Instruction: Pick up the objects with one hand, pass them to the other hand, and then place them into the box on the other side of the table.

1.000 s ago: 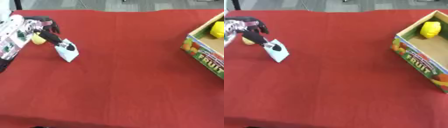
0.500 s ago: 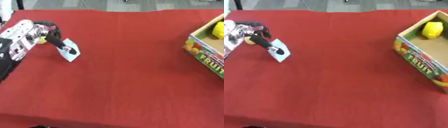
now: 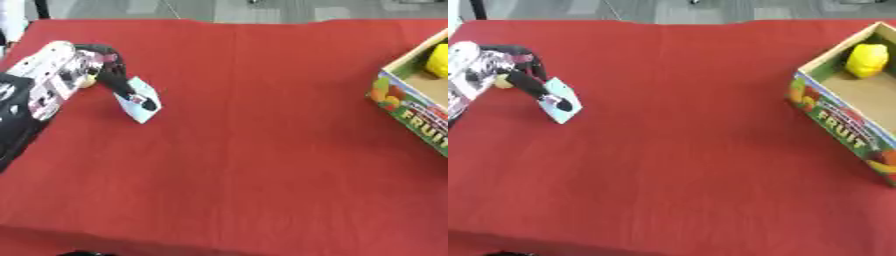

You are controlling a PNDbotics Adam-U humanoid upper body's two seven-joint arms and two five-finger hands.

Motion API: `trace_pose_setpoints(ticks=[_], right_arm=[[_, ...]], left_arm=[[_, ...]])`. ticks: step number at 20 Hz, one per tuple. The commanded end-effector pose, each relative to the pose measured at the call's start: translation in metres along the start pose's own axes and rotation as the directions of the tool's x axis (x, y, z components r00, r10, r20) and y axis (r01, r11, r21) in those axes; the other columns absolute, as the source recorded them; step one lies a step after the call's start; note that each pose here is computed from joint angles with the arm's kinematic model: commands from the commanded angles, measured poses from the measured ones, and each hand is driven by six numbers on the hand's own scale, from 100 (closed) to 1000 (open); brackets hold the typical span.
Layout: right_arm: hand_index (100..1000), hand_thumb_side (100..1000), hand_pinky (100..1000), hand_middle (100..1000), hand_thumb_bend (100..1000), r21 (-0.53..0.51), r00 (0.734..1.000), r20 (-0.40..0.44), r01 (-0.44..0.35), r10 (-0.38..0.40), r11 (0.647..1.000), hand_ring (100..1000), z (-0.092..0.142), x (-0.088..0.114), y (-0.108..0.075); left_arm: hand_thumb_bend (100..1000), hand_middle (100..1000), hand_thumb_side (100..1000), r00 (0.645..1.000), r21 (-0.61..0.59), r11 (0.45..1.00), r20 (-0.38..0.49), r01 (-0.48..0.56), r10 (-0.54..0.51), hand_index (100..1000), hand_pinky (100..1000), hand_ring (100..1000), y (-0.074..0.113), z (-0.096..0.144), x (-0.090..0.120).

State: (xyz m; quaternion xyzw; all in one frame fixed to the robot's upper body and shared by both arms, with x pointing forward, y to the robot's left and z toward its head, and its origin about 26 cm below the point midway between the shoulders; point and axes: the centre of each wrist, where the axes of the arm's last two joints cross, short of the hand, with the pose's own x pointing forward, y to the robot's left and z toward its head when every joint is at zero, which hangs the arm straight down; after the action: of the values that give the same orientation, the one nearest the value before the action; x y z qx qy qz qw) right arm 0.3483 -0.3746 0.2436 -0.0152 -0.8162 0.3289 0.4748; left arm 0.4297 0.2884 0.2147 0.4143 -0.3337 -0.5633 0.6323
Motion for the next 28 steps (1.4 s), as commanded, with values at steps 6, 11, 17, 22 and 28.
trace_pose_setpoints(ticks=[6,11,17,22,28], right_arm=[[959,509,935,956,100,-0.002,0.999,0.0,-0.037,0.037,0.999,1000,0.002,0.005,-0.008],[959,509,936,956,100,-0.001,0.999,-0.001,-0.04,0.04,0.999,1000,0.002,0.004,-0.009],[960,511,937,957,100,-0.001,0.999,-0.009,-0.045,0.045,0.999,1000,0.003,0.002,-0.009],[960,510,938,960,100,0.001,0.999,-0.008,-0.045,0.045,0.999,1000,0.003,0.002,-0.009],[961,512,939,961,100,0.004,0.999,-0.009,-0.041,0.041,0.999,1000,0.004,0.002,-0.009]], left_arm=[[937,782,640,0.983,-0.128,0.984,-0.15,-0.124,0.105,789,835,827,0.012,0.002,-0.007],[886,784,645,0.973,-0.133,0.976,-0.175,-0.175,0.15,834,827,823,0.009,-0.003,-0.012],[871,755,669,0.966,-0.155,0.966,-0.186,-0.209,0.179,794,800,801,0.004,-0.008,-0.014],[854,742,652,0.968,-0.164,0.966,-0.183,-0.2,0.169,730,784,791,0.002,-0.009,-0.012],[852,740,641,0.975,-0.187,0.969,-0.182,-0.164,0.13,711,778,791,0.0,-0.012,-0.011]])
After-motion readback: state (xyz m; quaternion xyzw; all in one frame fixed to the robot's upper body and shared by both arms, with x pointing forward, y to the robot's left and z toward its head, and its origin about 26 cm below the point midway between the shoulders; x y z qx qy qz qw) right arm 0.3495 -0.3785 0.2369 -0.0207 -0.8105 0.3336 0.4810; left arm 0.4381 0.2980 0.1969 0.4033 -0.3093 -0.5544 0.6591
